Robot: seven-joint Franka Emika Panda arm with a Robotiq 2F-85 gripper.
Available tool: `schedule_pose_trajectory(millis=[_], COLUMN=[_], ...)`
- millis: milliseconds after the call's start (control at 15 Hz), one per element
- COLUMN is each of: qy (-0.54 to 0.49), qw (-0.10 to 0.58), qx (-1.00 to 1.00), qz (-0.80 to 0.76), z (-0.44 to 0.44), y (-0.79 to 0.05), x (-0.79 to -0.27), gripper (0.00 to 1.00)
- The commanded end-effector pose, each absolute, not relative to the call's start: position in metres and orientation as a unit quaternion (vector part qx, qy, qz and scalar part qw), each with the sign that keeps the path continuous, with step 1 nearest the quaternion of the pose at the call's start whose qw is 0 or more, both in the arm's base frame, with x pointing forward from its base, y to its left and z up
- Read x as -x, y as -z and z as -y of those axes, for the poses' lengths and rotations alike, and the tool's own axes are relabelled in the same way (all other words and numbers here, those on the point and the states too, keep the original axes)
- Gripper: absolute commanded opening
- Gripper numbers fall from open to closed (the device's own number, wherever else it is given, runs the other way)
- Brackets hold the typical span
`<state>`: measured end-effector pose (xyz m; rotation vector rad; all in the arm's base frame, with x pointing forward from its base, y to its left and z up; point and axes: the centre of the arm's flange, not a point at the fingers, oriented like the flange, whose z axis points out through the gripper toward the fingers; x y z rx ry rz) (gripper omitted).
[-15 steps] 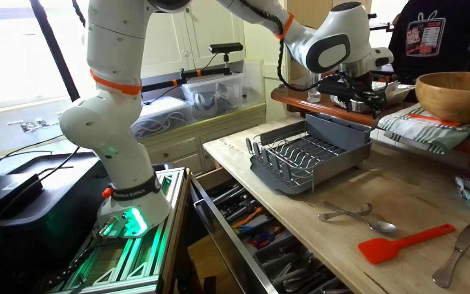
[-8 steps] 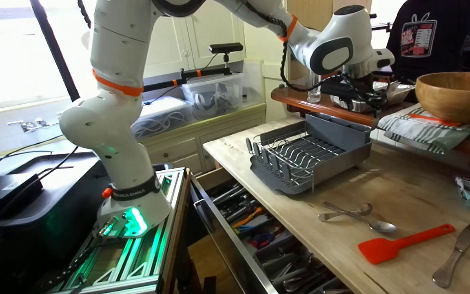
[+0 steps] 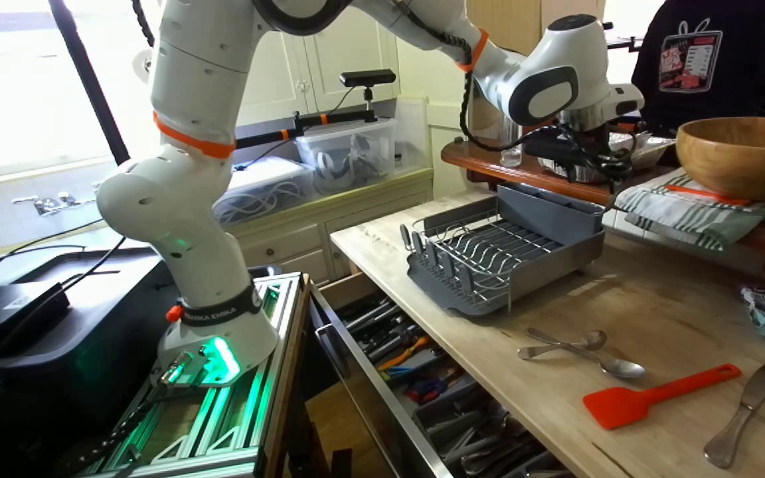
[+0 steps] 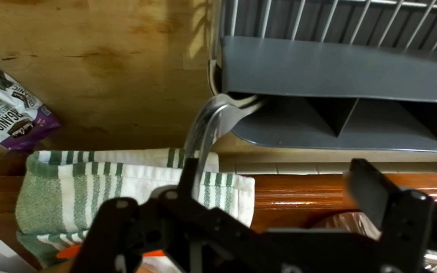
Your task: Take one silver fork from the dish rack and put it on the right side of the countertop.
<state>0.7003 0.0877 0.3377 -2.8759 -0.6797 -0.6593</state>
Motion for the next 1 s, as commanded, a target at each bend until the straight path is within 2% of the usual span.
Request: schedule_pose_trajectory(millis=[0,933], qy=[0.219,0.202], qw=[0.059,0.087], qx=[0.947,0.946], qz=[0.229,0.24], z=[-0.086,-0.111], y=[-0.327,-0.328], x=[-0.709,-0.705], gripper=[1.0,1.0])
